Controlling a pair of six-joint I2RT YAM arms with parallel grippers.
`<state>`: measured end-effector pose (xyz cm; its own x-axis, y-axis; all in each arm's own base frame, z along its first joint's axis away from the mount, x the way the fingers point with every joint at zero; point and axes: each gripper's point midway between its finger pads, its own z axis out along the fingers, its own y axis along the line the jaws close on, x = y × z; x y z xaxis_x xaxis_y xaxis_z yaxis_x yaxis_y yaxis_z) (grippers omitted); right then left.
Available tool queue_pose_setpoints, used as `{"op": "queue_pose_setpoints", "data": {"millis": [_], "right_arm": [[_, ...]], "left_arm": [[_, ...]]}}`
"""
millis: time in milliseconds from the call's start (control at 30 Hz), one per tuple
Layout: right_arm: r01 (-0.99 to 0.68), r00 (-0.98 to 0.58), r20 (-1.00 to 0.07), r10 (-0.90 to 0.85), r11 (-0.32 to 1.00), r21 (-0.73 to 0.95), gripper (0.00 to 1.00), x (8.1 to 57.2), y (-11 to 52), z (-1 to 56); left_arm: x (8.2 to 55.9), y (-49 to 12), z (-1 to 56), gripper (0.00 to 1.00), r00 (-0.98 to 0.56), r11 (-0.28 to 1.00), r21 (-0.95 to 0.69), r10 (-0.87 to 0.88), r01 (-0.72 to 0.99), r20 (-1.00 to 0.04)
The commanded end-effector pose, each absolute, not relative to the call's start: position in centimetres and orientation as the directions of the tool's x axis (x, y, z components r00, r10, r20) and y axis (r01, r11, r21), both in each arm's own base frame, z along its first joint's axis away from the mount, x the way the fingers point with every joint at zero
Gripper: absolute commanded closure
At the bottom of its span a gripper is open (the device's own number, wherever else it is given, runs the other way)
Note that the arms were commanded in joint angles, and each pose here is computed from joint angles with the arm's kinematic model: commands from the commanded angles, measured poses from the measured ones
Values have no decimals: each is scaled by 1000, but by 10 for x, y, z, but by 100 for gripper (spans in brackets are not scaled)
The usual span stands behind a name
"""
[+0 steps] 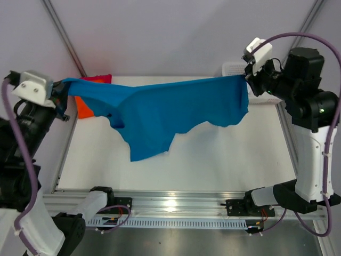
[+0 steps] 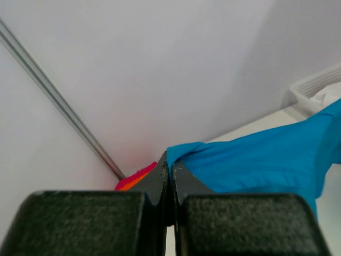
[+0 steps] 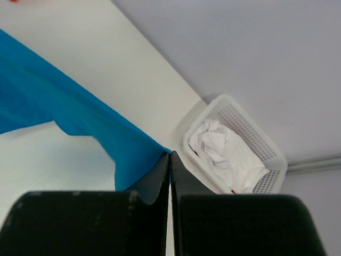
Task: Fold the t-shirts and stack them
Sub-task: Flatten the tshirt out
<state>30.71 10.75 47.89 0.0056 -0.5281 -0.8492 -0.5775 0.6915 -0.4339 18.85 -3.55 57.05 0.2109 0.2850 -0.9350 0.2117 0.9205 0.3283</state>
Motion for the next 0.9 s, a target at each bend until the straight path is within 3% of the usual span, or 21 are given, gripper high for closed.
{"op": "queue_pose_setpoints", "data": {"millis": [0,67,167,233,333,500,533,667,867], "right_arm": [[-621,53,-889,-454,683,-385,100,258,111,510],[-631,61,-898,-437,680,-374,100,252,114,516],[-631,65,-899,-434,680,-374,100,257,115,516],[-650,24,-898,-439,676,-348,100,271,119,500],[-692,-14,-900,-436,654,-306,100,296,128,472],[-763,-243,-818,-521,624,-171,100,385,135,351],[-764,-263,-799,-541,622,-170,100,399,133,334],[-783,-391,-686,-614,614,-103,100,458,138,226],[-776,-433,-578,-692,612,-152,100,491,141,141]], "left_arm": [[139,-51,594,100,274,896,342,266,284,-924],[121,-57,612,100,319,888,342,242,307,-916],[142,-67,605,99,266,874,306,214,378,-940],[157,-73,595,100,235,862,285,200,419,-951],[211,-75,550,100,75,860,211,199,465,-977],[321,-57,477,100,-148,885,196,281,422,-948],[355,-54,435,100,-251,888,176,303,425,-919],[433,-29,368,100,-347,899,269,388,345,-854],[483,-17,271,100,-445,886,340,454,316,-771]]}}
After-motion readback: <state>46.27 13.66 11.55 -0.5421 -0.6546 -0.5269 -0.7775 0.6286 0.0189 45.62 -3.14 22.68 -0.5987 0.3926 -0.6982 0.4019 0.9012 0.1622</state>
